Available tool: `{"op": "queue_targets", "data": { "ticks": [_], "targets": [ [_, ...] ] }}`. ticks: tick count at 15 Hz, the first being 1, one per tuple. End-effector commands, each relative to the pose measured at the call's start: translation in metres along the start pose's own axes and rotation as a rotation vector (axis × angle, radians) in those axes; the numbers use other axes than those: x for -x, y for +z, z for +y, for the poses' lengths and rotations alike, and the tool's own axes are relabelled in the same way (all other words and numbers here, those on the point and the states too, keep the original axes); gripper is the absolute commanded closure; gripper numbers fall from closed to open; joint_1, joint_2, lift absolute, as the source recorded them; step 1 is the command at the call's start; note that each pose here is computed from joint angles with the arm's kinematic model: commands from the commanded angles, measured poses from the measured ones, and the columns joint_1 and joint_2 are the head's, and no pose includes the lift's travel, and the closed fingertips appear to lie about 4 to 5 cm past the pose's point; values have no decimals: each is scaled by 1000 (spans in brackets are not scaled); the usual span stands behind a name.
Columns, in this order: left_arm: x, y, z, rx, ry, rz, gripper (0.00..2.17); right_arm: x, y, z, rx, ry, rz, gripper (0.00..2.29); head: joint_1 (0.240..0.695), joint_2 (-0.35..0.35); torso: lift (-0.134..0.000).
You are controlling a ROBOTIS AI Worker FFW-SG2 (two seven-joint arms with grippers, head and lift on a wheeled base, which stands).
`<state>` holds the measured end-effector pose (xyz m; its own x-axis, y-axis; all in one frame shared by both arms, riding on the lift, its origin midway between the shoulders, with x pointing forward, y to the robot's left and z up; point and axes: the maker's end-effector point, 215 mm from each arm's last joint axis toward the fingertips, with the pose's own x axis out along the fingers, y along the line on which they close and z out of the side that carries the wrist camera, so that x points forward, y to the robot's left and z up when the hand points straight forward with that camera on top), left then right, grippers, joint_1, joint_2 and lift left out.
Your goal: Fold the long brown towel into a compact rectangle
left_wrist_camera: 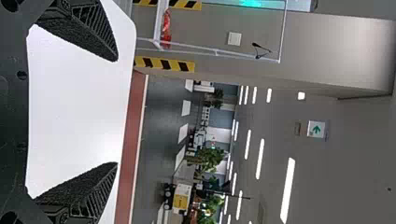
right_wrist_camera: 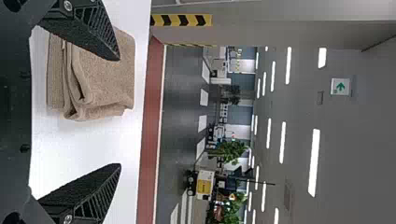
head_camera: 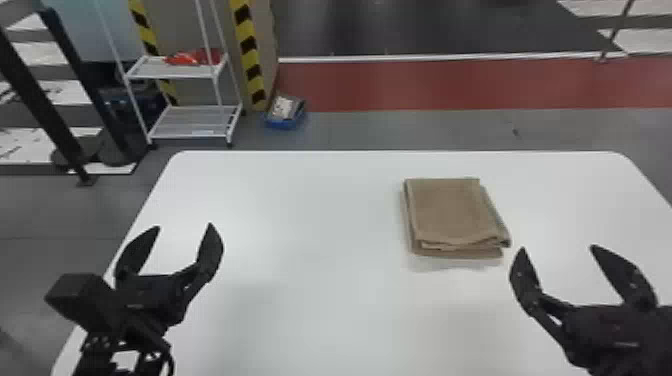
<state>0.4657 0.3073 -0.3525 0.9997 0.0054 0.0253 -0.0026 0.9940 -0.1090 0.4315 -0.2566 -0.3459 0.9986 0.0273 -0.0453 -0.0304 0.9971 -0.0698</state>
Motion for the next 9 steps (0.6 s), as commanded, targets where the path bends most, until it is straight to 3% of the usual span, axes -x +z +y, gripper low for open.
{"op": "queue_targets", "data": {
  "ticks": [1, 9],
  "targets": [
    [0, 0, 0, 1, 0, 0, 80, 0, 0, 0, -1, 0, 0, 73, 695, 63, -94],
    [1, -3, 1, 2, 3, 6, 80, 1, -1, 0, -1, 0, 3, 73, 695, 64, -94]
  ]
}}
